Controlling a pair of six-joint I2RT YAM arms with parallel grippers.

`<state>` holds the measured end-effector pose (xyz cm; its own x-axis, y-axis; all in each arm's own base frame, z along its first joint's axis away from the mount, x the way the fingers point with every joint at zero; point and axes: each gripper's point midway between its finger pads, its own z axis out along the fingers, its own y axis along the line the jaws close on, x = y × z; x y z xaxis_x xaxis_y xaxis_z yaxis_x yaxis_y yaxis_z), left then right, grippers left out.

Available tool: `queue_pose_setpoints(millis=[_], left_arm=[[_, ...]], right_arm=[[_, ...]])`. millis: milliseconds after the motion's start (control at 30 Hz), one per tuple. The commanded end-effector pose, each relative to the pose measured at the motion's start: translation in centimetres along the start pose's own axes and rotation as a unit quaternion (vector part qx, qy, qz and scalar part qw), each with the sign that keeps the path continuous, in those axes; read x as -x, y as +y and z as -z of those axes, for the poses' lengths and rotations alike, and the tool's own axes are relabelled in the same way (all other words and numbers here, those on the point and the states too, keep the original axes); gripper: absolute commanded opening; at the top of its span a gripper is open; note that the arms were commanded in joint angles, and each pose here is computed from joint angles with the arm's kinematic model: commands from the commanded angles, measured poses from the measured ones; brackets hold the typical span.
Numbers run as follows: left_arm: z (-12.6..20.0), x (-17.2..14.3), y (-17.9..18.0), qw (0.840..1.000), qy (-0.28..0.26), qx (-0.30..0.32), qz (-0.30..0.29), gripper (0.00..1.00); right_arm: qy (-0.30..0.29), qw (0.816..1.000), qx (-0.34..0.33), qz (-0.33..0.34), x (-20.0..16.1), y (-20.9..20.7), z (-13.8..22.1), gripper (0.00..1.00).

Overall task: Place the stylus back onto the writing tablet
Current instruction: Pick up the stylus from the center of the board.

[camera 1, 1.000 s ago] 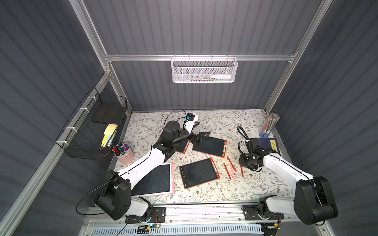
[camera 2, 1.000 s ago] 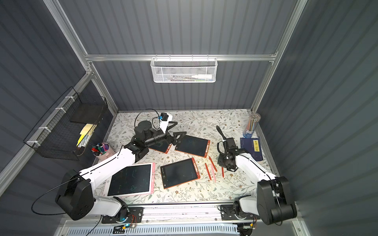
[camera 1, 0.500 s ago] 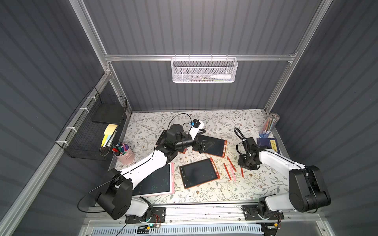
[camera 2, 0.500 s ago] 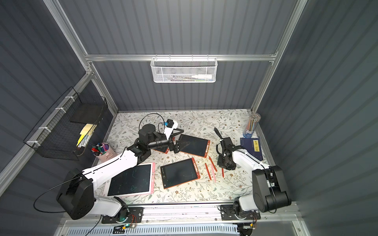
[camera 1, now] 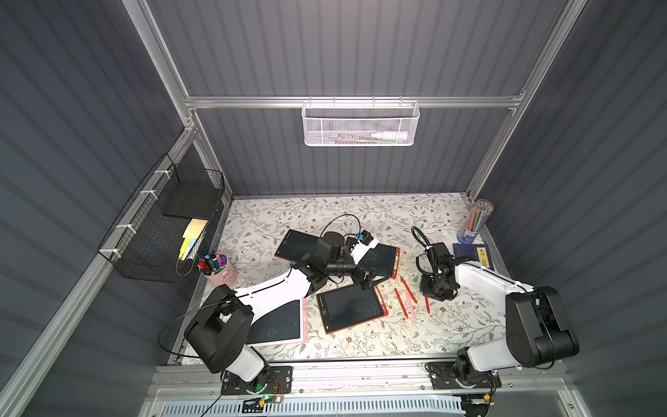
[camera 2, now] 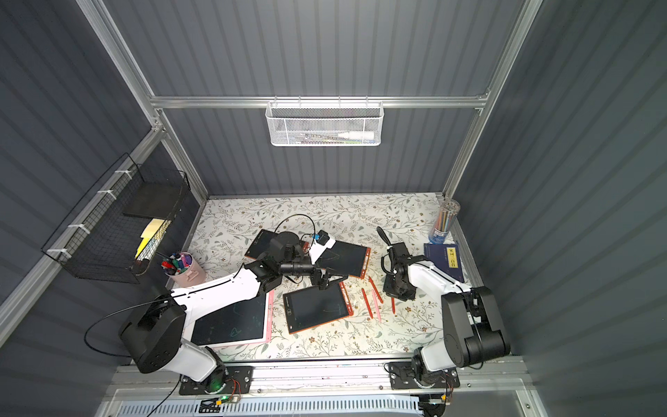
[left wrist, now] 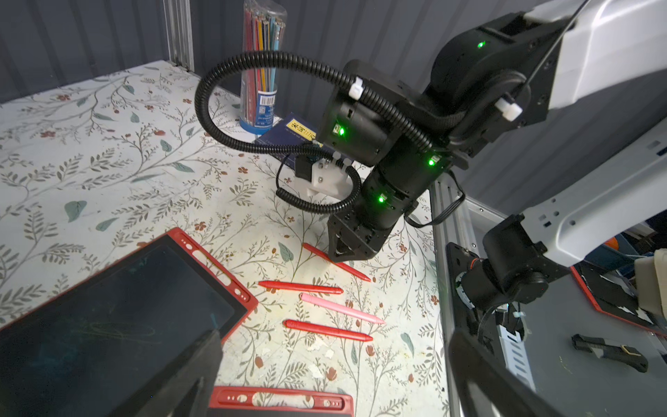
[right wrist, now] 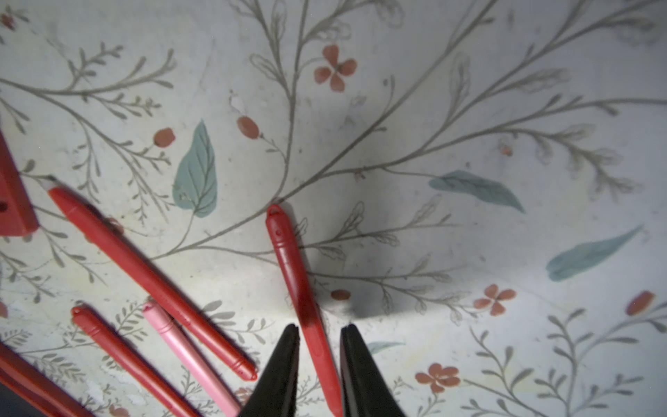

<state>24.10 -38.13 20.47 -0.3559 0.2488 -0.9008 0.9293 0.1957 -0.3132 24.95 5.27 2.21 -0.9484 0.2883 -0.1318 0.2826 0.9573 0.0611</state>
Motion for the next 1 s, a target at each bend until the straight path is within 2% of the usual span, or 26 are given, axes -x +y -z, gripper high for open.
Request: queue_pose_setpoints(millis=[0,533,767,967], left_arm=[[0.6,-0.4,-1.2,1.000,-0.006,-0.003,0.011,0.99],[0.5,-0.6,-0.7,0.999,-0.006,0.021,0.028,1.00],[0.1,-1.1,-0.5,0.999,0.002,0.021,0.032,0.99],[0.0,-1.0,-0.4,0.999,0.001,0.023,0.029,0.99]], right_arm=[[0.000,1.000,-0.001,0.003,0.5,0.4,0.2,0.25],[0.012,1.000,-0.014,0.009,0.9,0.9,-0.8,0.25],[0.013,0.999,-0.030,0.009,0.9,0.7,-0.9,0.18],[0.010,1.000,-0.026,0.011,1.0,0.9,-1.0,0.17]])
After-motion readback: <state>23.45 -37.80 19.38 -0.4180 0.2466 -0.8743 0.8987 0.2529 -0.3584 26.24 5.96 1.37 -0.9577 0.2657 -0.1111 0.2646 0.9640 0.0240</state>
